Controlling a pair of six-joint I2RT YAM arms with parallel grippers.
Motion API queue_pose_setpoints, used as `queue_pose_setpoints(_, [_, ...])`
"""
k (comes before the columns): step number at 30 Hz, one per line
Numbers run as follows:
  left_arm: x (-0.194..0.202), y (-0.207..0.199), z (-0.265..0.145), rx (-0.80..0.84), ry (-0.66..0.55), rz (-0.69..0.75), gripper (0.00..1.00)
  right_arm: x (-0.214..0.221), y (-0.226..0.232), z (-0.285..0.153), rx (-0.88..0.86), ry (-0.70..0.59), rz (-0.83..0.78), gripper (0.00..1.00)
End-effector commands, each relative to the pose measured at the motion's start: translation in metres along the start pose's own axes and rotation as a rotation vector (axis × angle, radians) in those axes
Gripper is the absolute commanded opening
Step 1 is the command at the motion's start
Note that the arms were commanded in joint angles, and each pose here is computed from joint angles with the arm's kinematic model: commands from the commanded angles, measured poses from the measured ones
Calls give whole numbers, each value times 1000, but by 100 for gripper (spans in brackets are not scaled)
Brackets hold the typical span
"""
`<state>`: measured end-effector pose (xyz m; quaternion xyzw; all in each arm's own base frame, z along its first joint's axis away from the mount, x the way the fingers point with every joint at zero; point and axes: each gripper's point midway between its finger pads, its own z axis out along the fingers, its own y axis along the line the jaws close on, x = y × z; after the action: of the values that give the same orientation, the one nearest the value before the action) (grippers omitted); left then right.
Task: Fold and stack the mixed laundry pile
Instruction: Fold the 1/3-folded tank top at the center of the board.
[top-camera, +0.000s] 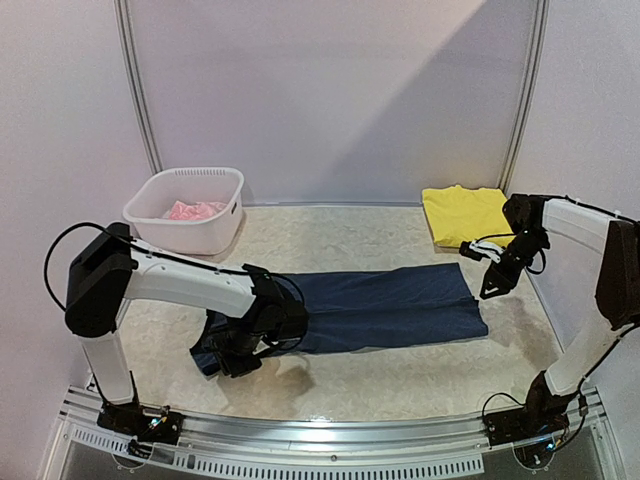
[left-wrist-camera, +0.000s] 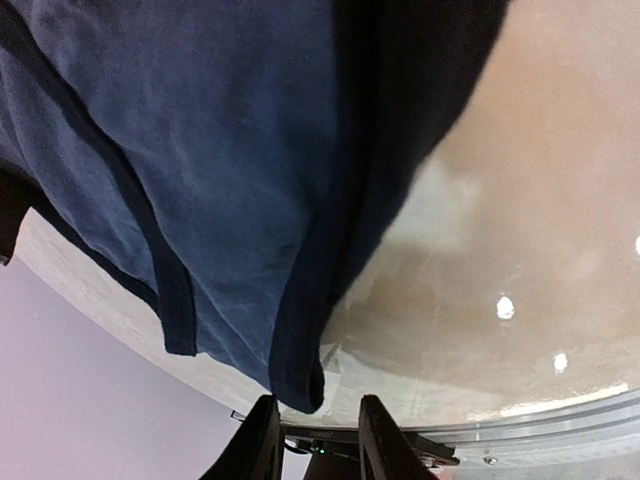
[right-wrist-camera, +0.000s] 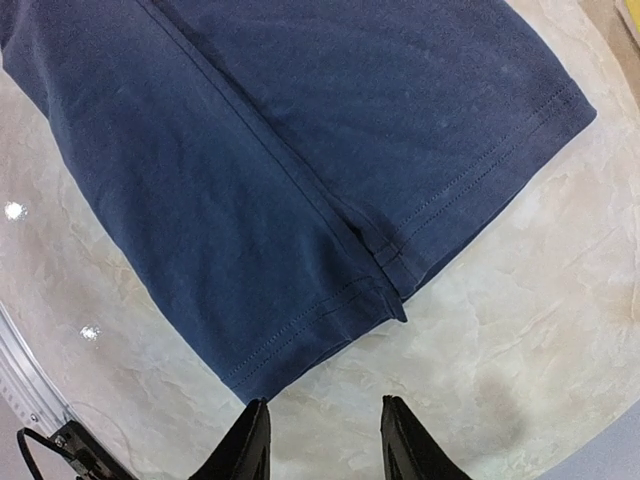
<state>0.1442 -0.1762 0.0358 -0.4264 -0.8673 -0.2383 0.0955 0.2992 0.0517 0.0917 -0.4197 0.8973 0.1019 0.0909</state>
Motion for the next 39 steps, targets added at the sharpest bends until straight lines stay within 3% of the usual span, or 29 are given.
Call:
queue_pose_setpoints(1, [7,0,10,-58,64,-32,29,-3,3,-3,-8,-30,1,38])
queue_pose_setpoints(11, [14,10,26,-165,160,3,26,-1,5,0,-16,-25,0,38])
queue_pose_setpoints(14, [12,18,26,-211,166,12,18,-2,5,1,-22,-29,2,38])
queue_pose_setpoints(18, [3,16,21,-190,134,17,0,-2,8,2,-37,-30,6,38])
queue_pose_setpoints(22, [-4,14,9,-145,90,10,0,1,7,4,-30,-20,0,37])
queue_pose_setpoints(33, [2,-5,-11,20,150,56,0,1,7,8,-44,-17,0,37])
queue_pose_setpoints(39, [27,-5,6,-6,297,65,1,-2,8,7,-55,-27,3,37])
